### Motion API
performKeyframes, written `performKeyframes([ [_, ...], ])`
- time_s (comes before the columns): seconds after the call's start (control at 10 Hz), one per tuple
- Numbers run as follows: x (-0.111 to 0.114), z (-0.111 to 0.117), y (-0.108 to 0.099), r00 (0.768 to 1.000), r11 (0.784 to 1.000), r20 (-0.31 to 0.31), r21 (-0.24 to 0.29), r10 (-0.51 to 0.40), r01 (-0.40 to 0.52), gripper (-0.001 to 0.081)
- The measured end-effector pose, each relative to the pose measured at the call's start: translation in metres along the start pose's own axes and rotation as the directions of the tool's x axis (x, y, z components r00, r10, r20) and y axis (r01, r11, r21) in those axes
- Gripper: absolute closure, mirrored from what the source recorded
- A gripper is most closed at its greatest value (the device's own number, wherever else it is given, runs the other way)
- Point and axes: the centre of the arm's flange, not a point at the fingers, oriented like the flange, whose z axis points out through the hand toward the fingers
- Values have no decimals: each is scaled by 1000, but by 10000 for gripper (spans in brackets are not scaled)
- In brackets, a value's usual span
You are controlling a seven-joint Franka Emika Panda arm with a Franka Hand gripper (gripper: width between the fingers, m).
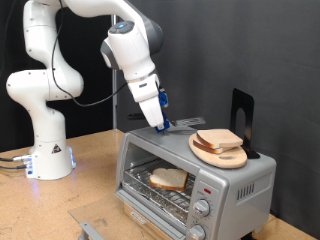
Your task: Make a piece of toast with the oven
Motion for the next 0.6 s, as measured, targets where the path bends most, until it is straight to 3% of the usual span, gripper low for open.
performKeyframes([
  [0.2,1,4,3,1000,1000,-2,0,-1,1,367],
  [0.3,2,4,3,1000,1000,-7,-2,0,0,175],
  [0.4,3,3,3,1000,1000,-13,-4,-1,1,175],
  [0.5,4,3,4,1000,1000,-25,-11,-14,13,59],
  [0.6,6,2,3,998,999,-43,-22,-39,38,59],
])
